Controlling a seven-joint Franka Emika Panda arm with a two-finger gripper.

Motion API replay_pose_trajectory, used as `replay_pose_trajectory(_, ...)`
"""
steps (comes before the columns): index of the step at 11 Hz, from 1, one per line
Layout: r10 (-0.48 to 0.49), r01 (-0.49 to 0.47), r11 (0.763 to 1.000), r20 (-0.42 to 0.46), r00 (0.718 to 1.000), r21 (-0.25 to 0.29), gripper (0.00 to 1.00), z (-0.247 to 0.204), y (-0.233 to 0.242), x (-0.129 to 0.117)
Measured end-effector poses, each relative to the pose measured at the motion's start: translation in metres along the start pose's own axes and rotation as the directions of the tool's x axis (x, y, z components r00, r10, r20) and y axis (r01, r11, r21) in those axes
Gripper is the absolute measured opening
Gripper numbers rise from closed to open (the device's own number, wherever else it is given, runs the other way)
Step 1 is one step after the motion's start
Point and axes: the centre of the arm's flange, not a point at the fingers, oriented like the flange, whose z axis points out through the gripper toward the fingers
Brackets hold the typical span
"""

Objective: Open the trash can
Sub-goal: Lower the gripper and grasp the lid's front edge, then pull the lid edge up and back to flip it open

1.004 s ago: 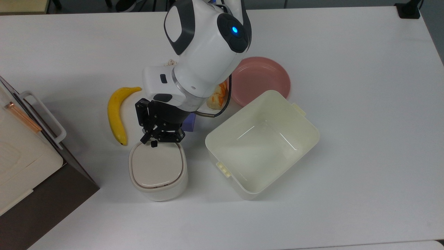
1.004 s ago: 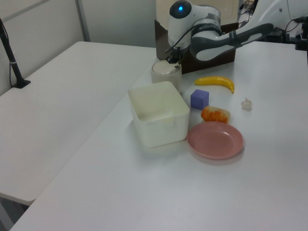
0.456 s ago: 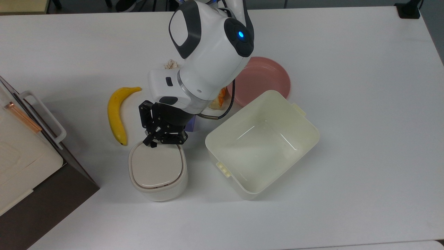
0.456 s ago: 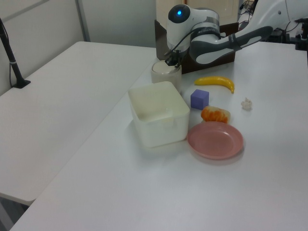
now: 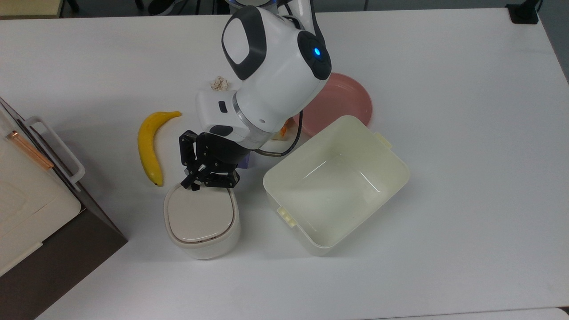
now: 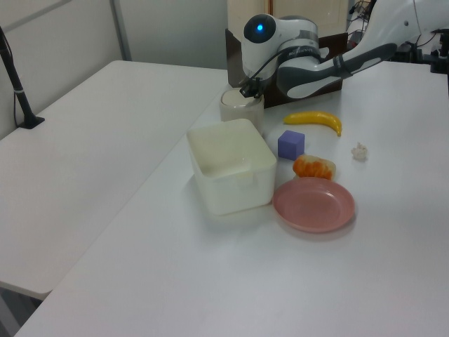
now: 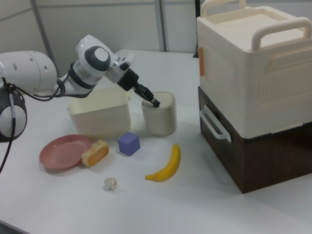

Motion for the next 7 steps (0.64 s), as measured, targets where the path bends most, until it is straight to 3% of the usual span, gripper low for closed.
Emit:
replay_pose_trajectory(4, 0.022, -0.022, 1.000, -0.011, 1.000, 0.000, 0.01, -0.003, 0.000, 0.003)
replay_pose_trajectory(7, 0.177, -0.182, 0.978, 0.054, 0.983, 0.106, 0.01, -0.016, 0.028, 0.035)
